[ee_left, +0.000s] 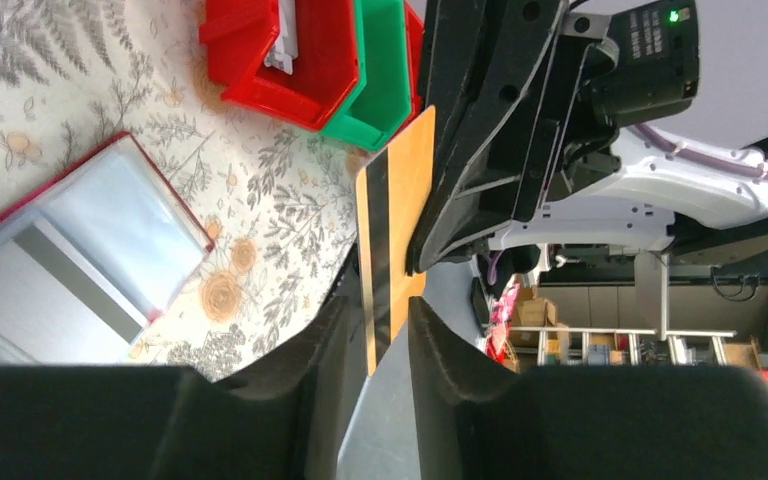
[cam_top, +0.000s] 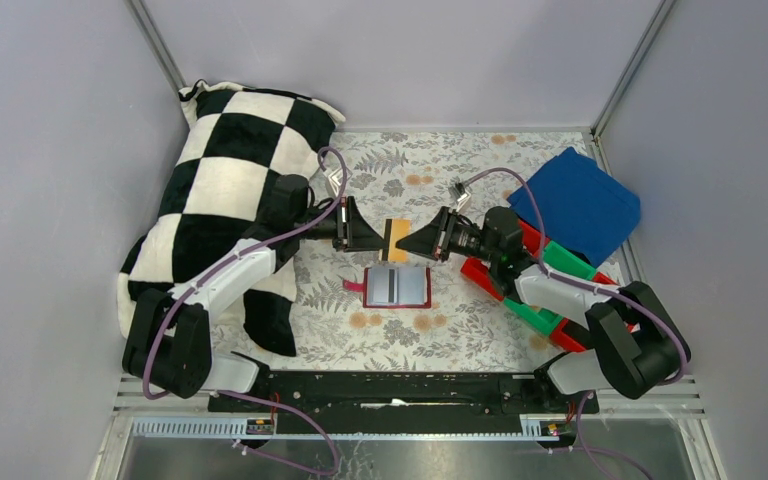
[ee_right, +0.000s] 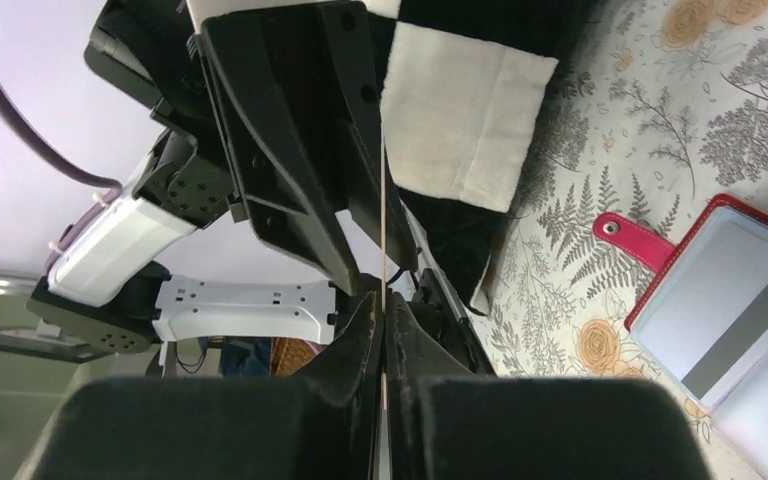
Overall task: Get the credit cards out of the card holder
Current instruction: Place the credit card in the storage box.
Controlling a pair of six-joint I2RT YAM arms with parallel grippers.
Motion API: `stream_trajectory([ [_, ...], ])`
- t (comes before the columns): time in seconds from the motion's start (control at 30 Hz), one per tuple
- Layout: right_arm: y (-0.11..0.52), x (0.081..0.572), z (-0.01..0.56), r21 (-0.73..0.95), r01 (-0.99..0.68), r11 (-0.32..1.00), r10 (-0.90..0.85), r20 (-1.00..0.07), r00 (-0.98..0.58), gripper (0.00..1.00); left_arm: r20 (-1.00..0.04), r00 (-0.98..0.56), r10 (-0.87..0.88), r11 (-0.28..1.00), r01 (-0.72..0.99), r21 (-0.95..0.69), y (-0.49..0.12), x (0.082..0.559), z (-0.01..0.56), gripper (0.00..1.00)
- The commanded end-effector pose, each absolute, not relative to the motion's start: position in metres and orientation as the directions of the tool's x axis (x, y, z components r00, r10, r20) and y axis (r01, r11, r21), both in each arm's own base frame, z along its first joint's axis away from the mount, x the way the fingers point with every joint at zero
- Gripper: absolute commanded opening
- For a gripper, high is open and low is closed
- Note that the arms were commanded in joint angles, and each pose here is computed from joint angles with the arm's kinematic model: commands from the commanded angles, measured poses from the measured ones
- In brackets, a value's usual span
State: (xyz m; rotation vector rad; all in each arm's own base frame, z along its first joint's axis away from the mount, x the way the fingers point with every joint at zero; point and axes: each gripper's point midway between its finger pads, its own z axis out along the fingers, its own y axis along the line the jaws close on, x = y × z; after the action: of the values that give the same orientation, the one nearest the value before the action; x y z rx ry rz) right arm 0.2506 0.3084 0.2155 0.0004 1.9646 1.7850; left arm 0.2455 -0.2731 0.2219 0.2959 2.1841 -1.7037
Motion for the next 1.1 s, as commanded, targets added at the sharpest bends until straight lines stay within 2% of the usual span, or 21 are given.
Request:
stream_trajectory([
  [0.0, 0.300, 0.263, 0.221, 0.898, -0.346, 0.272, 0.334, -0.426, -0.841, 0.00, -0.453, -0.890, -0.055, 0.330, 0.412, -0.849, -0.270, 0.255, 0.218, 0.45],
  [0.1, 0.263, 0.282, 0.199, 0.806, -0.231, 0.545, 0.375, -0.481, -0.793, 0.00, -0.468, -0.882, -0.060, 0.414, 0.405, -0.815, -0.263, 0.262, 0.212, 0.55],
  [0.2, 0.193, 0.292, 0.184, 0.634, -0.038, 0.772, 0.412, -0.545, -0.730, 0.00, -0.474, -0.878, -0.069, 0.481, 0.386, -0.787, -0.256, 0.267, 0.207, 0.58],
  [0.33, 0.094, 0.283, 0.177, 0.336, 0.234, 0.912, 0.403, -0.642, -0.651, 0.00, -0.490, -0.868, -0.083, 0.547, 0.371, -0.750, -0.249, 0.275, 0.202, 0.58],
  [0.43, 0.036, 0.267, 0.172, 0.125, 0.408, 0.904, 0.378, -0.678, -0.631, 0.00, -0.504, -0.859, -0.093, 0.569, 0.370, -0.735, -0.247, 0.278, 0.203, 0.58],
  [0.6, -0.018, 0.238, 0.159, -0.099, 0.579, 0.809, 0.381, -0.661, -0.646, 0.00, -0.501, -0.861, -0.089, 0.574, 0.367, -0.732, -0.246, 0.279, 0.200, 0.59],
  [0.83, -0.040, 0.222, 0.129, -0.240, 0.656, 0.716, 0.427, -0.593, -0.683, 0.00, -0.444, -0.895, -0.045, 0.586, 0.336, -0.738, -0.246, 0.272, 0.177, 0.58],
  [1.07, -0.051, 0.231, 0.105, -0.310, 0.632, 0.710, 0.407, -0.553, -0.727, 0.00, -0.424, -0.905, -0.039, 0.581, 0.325, -0.746, -0.246, 0.268, 0.171, 0.59],
])
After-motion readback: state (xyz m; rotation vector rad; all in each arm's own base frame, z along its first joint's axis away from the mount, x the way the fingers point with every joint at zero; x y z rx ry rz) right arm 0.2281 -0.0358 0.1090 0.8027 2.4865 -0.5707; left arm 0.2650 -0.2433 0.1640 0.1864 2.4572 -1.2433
